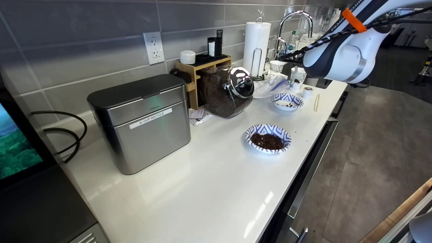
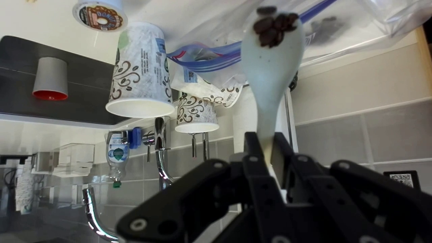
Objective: Place some contents from the bowl on the left onto the white spoon the use the spoon to place the contents into the bowl on the right.
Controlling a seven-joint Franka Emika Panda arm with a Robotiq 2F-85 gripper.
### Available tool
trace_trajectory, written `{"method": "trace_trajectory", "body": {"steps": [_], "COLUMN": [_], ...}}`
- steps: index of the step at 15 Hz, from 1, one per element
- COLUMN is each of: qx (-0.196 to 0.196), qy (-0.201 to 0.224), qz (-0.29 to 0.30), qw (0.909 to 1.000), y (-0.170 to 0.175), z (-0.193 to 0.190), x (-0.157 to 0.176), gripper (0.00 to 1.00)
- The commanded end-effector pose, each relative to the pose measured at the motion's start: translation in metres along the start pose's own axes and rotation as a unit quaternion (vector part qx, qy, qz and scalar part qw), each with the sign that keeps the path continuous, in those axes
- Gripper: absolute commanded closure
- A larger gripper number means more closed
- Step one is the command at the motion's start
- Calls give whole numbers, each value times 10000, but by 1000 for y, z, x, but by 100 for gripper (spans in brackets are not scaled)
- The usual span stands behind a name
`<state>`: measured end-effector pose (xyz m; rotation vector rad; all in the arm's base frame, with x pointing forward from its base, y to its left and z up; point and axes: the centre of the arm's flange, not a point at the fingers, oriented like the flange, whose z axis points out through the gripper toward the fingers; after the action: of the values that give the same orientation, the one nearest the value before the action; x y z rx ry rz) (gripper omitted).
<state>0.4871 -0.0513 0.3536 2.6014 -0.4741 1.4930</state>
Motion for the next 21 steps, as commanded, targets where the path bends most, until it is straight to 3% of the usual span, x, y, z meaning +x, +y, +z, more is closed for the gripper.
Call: {"method": "trace_trajectory", "body": {"steps": [1,5,6,14,21], "qx": [7,-30,-30,-61,-60], "qy": [4,19,19,996,1735], "qz": [-3,19,19,-174,-307], "qw": [10000,10000,10000,9949,9843], "y": [-1,4,4,-2,-12], "z": [0,1,1,-10,-22], "x": [0,2,2,3,-2], "gripper": [86,86,97,97,97]}}
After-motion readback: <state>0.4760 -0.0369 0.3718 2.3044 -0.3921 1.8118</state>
